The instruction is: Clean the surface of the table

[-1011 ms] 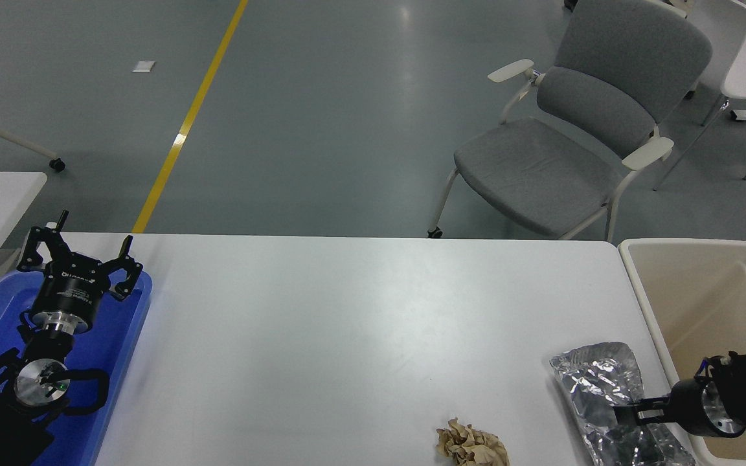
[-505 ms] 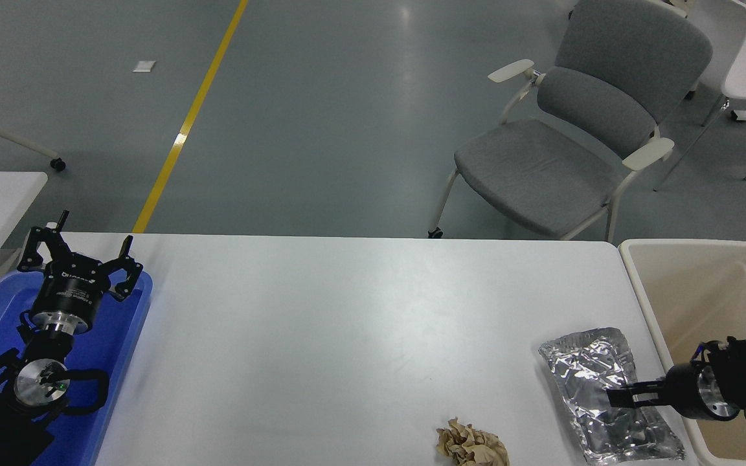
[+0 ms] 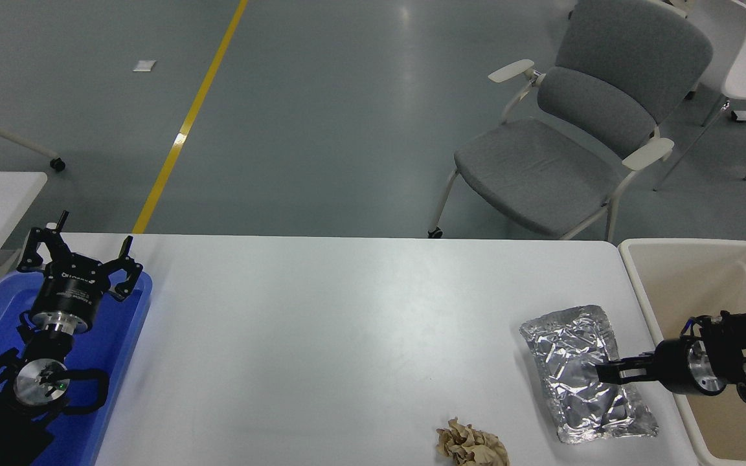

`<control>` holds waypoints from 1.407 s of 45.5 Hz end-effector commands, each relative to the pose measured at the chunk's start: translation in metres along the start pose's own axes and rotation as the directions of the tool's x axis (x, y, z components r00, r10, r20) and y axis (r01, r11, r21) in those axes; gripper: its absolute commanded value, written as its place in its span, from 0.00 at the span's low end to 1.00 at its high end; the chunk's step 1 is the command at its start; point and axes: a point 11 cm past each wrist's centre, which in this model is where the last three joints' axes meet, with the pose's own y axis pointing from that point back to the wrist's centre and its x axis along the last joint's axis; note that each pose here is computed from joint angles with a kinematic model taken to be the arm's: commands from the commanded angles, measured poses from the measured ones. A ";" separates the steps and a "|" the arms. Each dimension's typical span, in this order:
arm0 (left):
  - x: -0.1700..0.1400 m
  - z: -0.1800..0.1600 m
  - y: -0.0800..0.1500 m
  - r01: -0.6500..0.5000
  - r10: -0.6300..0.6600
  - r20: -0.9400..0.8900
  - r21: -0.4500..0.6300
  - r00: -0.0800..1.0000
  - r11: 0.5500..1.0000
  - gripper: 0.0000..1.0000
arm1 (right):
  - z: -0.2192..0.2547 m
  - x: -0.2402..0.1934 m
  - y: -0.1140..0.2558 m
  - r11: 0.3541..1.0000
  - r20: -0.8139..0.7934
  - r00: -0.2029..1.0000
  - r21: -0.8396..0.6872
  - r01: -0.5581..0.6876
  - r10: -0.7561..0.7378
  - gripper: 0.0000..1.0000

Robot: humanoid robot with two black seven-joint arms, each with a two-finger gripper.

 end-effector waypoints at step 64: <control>0.000 0.000 0.000 0.000 0.000 0.000 0.000 1.000 1.000 1.00 | 0.100 0.089 0.113 0.905 0.656 0.634 -0.201 -0.376 0.409 0.00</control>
